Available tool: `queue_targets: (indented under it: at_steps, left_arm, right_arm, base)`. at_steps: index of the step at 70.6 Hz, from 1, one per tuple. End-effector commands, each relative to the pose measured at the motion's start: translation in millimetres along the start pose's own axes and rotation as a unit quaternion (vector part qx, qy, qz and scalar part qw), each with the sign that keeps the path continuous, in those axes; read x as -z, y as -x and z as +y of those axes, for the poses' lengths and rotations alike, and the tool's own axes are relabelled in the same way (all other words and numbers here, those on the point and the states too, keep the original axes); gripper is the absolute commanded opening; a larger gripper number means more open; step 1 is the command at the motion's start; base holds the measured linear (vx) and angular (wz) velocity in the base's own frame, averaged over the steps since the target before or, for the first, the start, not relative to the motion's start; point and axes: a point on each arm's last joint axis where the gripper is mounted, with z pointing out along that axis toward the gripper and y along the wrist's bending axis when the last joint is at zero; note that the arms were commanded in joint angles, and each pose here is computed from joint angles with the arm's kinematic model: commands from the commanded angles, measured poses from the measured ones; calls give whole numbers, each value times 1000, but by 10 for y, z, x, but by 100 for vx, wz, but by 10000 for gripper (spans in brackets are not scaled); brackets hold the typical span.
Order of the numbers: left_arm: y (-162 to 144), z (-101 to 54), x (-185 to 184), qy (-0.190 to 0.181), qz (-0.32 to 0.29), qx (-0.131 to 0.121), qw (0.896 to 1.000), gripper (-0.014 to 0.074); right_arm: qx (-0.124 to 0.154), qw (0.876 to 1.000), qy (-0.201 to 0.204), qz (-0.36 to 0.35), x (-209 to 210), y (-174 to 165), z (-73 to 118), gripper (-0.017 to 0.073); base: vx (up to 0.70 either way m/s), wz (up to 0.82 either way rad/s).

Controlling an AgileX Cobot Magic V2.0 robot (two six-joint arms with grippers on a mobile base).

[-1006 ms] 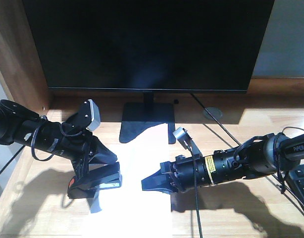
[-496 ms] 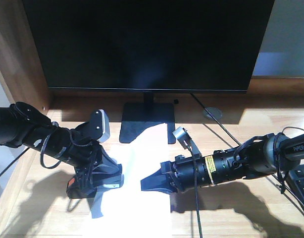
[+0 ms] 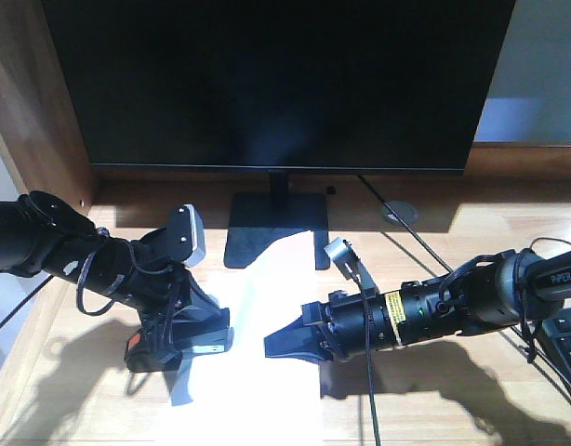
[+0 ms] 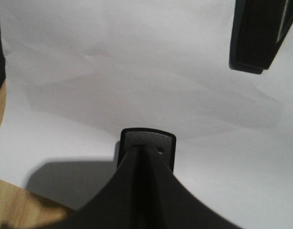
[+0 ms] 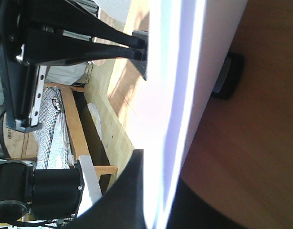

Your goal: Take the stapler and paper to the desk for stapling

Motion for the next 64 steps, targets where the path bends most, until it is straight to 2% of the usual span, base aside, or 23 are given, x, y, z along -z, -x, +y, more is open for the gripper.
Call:
queue_targets:
  at_steps: [1,27,40,45,64]
  left_arm:
    - [176,21,121,21,-34,-17,999,-6]
    - [-42,61,-152,-17,-14,14,1000,-6]
    - [-146,74,-245,-26,6,14,1000,-6]
    - [-173,73,-276,-32,8,22,999,-6]
    - [-163,66,-268,-35,6,21,999,-6]
  right_arm:
    - [27,999,39,-21,65,109,206,-3]
    - [27,999,39,-21,65,109,206,-3]
    - [27,999,39,-22,65,109,206,-3]
    - [27,999,39,-22,65,109,206,-3]
    - [27,999,39,-22,65,109,206,-3]
  base:
    - [0,0]
    - [0,0]
    - [0,0]
    - [0,0]
    - [0,0]
